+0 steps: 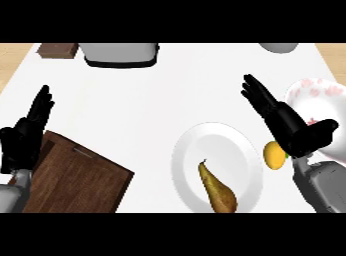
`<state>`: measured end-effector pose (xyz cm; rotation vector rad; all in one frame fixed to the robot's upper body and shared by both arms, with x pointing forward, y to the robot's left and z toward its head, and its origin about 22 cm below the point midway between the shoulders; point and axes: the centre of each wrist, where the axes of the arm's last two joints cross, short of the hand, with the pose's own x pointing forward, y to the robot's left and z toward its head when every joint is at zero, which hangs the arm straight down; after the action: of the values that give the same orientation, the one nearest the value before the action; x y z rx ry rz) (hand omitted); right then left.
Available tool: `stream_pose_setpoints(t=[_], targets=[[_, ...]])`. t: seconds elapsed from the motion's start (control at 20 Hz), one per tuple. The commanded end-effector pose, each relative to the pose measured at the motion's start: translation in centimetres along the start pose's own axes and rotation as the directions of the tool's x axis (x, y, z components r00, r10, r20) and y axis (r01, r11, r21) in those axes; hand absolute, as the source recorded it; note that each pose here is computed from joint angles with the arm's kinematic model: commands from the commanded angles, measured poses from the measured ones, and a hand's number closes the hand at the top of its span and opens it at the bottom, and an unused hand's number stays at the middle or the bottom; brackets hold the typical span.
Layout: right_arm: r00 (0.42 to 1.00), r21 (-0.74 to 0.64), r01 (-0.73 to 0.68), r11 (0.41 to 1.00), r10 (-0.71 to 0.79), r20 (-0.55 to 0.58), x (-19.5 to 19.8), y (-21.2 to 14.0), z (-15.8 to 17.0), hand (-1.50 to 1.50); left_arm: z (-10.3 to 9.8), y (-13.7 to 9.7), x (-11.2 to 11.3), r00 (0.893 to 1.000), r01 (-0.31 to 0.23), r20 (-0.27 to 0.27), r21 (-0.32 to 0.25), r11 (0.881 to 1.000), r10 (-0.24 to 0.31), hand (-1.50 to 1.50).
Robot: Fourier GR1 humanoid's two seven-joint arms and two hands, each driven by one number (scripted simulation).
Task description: Pick the pear from the plate and place it in the bowl
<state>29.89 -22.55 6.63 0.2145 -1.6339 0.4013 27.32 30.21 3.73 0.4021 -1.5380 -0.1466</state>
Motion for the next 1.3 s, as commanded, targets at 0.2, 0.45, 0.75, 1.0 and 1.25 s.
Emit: stream_pose_setpoints(t=[0.2, 0.45, 0.75, 1.0, 1.25], targets=[[0.973, 0.623, 0.124, 0.772, -0.219, 0.077, 0.8, 3.8, -2.5, 1.50, -1.8, -0.3, 4.3, 0.983, 0.016, 0.185, -0.010, 1.000, -0.014, 0.00], [0.958, 0.442, 0.059, 0.895, -0.175, 0.226, -2.4, -3.2, -4.4, -1.50, -2.1, -2.0, 5.4, 0.987, -0.011, 0.159, -0.045, 0.999, 0.018, 0.00], [0.919, 0.681, -0.192, 0.707, -0.115, 0.377, 1.0, -6.4, -4.4, -1.50, -2.2, -2.5, 7.0, 0.988, -0.023, 0.150, -0.035, 0.999, 0.028, 0.00], [0.885, 0.704, -0.422, 0.571, 0.092, 0.457, 4.0, -6.5, -5.2, -1.50, -2.0, -3.0, 5.0, 0.992, -0.009, 0.127, -0.017, 1.000, 0.011, 0.00], [0.753, 0.647, -0.658, 0.385, 0.309, 0.582, 7.0, -2.9, -7.2, -1.50, -1.5, -2.8, 4.6, 0.993, -0.009, 0.117, -0.024, 1.000, 0.012, 0.00]])
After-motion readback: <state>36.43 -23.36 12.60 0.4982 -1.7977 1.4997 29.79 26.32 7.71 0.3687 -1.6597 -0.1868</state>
